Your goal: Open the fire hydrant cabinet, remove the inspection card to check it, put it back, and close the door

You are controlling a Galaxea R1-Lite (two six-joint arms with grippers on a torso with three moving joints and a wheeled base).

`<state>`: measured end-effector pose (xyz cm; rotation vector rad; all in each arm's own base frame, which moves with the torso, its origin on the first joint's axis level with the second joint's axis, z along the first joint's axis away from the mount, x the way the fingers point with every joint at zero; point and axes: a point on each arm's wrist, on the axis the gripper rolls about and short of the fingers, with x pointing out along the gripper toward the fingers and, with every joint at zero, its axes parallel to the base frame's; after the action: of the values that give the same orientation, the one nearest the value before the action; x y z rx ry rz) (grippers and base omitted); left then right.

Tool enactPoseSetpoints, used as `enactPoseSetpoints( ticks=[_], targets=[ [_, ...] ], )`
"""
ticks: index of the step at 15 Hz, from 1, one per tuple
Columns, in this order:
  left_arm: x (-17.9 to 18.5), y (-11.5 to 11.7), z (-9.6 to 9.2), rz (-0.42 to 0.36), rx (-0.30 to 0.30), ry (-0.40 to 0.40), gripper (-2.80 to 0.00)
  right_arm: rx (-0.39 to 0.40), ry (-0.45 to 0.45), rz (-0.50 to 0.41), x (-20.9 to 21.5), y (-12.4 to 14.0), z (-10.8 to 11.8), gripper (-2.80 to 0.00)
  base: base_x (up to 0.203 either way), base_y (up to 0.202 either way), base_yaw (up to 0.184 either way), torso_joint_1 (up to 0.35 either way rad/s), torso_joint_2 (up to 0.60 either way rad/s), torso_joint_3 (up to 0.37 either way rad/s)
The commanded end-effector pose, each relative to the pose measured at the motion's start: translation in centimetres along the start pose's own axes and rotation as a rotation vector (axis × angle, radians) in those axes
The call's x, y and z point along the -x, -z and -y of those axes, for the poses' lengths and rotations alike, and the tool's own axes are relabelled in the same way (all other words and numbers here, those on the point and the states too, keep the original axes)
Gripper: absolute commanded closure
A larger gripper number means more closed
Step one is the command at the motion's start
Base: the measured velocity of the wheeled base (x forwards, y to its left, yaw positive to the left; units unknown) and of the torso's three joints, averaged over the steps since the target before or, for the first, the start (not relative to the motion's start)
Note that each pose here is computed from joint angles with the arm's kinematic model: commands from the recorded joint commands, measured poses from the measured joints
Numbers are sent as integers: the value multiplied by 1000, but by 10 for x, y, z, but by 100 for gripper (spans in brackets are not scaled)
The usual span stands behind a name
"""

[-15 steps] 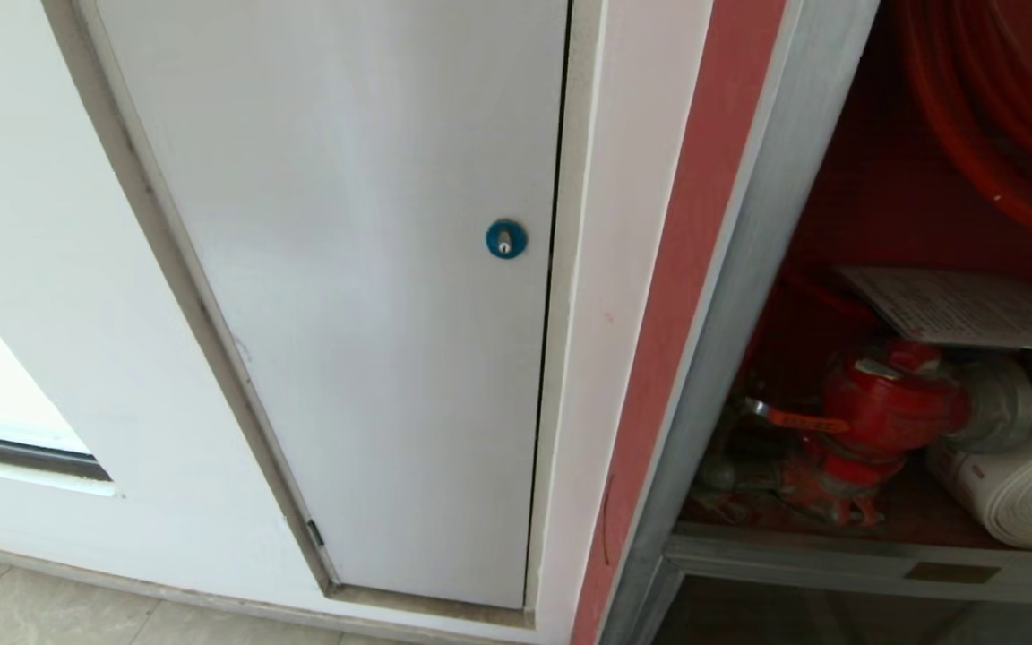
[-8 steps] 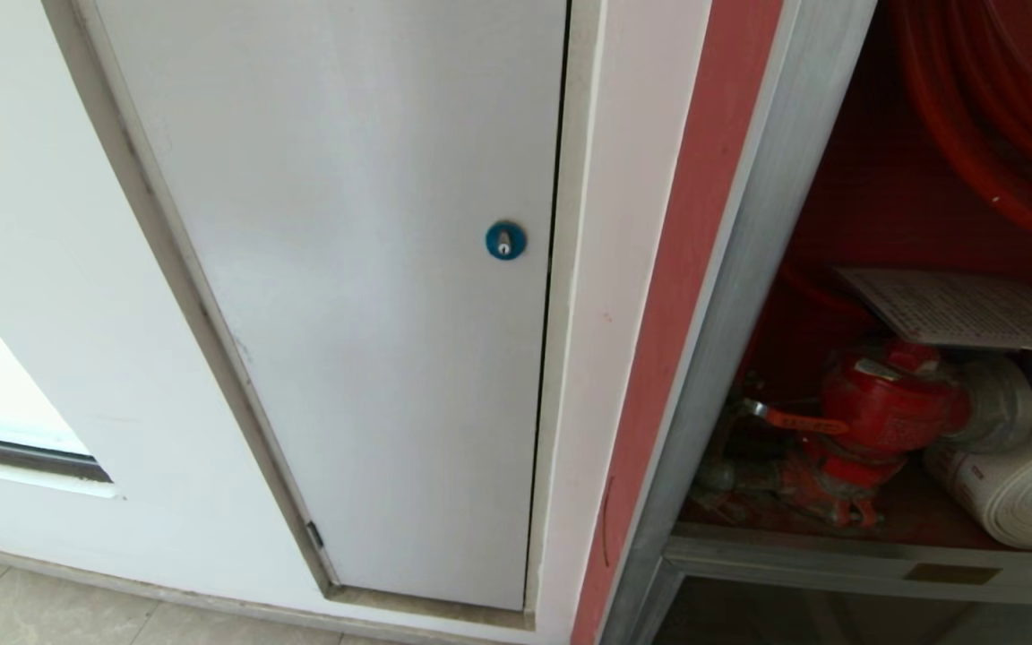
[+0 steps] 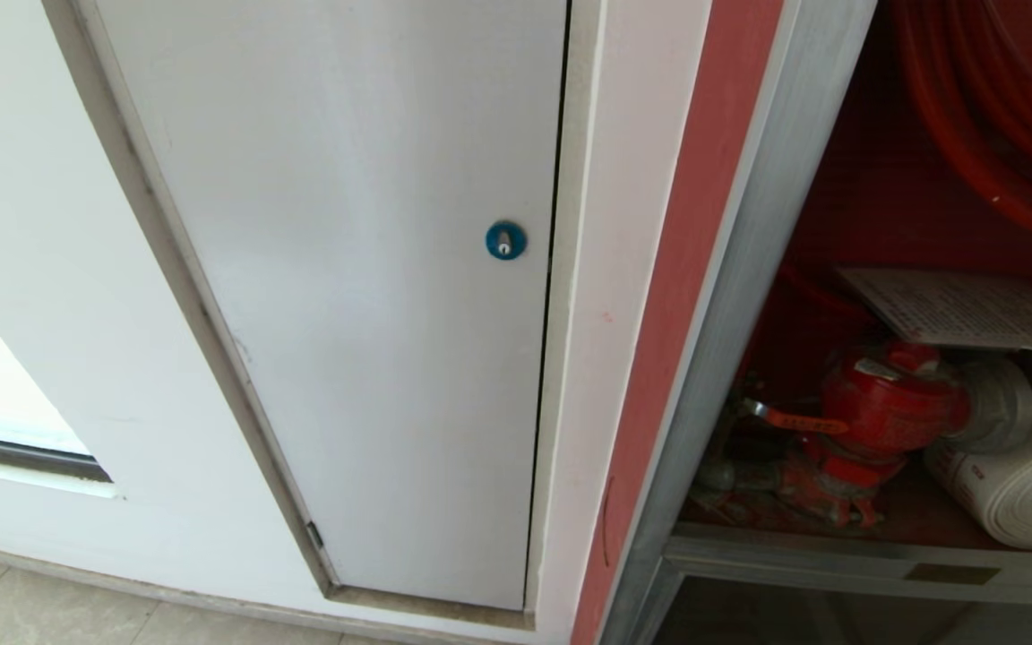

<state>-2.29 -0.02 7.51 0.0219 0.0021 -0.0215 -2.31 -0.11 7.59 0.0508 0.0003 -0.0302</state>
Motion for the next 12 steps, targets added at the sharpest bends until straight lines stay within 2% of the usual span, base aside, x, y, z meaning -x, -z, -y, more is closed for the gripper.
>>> enactPoseSetpoints(
  ticks=[1,12],
  targets=[
    [0,0,0,-1,0,0,0,-1,2,0,0,0,0,0,0,0,0,0,0,0],
    [0,0,0,-1,0,0,0,42,16,-3,0,0,0,0,0,0,0,0,0,0]
  ],
)
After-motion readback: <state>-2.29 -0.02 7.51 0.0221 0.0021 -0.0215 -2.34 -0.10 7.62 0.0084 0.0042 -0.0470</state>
